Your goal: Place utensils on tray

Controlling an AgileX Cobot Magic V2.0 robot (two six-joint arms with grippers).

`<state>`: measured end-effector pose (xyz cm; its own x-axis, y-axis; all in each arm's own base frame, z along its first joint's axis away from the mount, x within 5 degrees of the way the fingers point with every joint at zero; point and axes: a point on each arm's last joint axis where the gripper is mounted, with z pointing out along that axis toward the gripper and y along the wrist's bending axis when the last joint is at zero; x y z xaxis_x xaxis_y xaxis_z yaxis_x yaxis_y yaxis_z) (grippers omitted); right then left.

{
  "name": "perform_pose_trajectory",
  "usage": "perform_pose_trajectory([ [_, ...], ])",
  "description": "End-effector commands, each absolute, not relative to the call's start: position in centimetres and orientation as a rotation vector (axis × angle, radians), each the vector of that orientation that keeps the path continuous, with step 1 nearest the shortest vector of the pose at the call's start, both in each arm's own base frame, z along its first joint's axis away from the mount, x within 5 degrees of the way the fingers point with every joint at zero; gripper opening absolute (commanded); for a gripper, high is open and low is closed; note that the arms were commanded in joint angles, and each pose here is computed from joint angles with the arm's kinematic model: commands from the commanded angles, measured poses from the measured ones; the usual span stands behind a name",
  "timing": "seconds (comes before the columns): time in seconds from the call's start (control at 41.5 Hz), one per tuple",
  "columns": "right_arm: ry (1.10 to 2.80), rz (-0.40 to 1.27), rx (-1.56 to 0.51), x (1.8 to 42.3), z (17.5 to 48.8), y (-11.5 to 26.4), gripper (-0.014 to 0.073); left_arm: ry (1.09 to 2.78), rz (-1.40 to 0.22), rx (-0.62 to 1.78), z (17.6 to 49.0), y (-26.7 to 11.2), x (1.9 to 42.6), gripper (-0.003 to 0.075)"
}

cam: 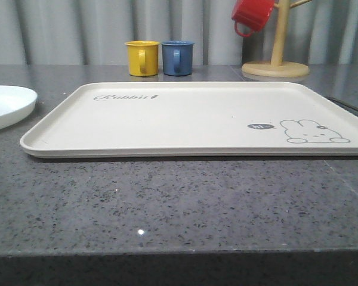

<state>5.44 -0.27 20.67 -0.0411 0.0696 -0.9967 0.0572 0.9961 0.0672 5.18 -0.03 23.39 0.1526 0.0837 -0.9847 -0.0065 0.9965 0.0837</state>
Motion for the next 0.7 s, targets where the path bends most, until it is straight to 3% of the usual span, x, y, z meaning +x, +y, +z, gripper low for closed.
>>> perform_pose_trajectory([
  [0.0, 1.466, 0.023, 0.1, 4.6, 24.5, -0.2, -0.0059, 1.238, 0.057, 0.041, 27.7, 0.0, 3.9, -0.0019],
  [0.217, 1.509, 0.027, 0.096, 4.2, 29.3, -0.1, -0.0059, 1.378, 0.048, 0.055, 32.3, -0.1, 4.9, -0.0019],
  [0.385, 1.602, -0.011, 0.08, 6.7, 33.0, -0.4, -0.0059, 1.549, 0.041, 0.066, 34.2, -0.1, 7.8, -0.0019],
  [0.674, 1.68, -0.051, 0.06, 9.9, 34.4, -0.7, -0.0059, 1.61, 0.039, 0.068, 34.4, -0.2, 9.6, -0.0019],
])
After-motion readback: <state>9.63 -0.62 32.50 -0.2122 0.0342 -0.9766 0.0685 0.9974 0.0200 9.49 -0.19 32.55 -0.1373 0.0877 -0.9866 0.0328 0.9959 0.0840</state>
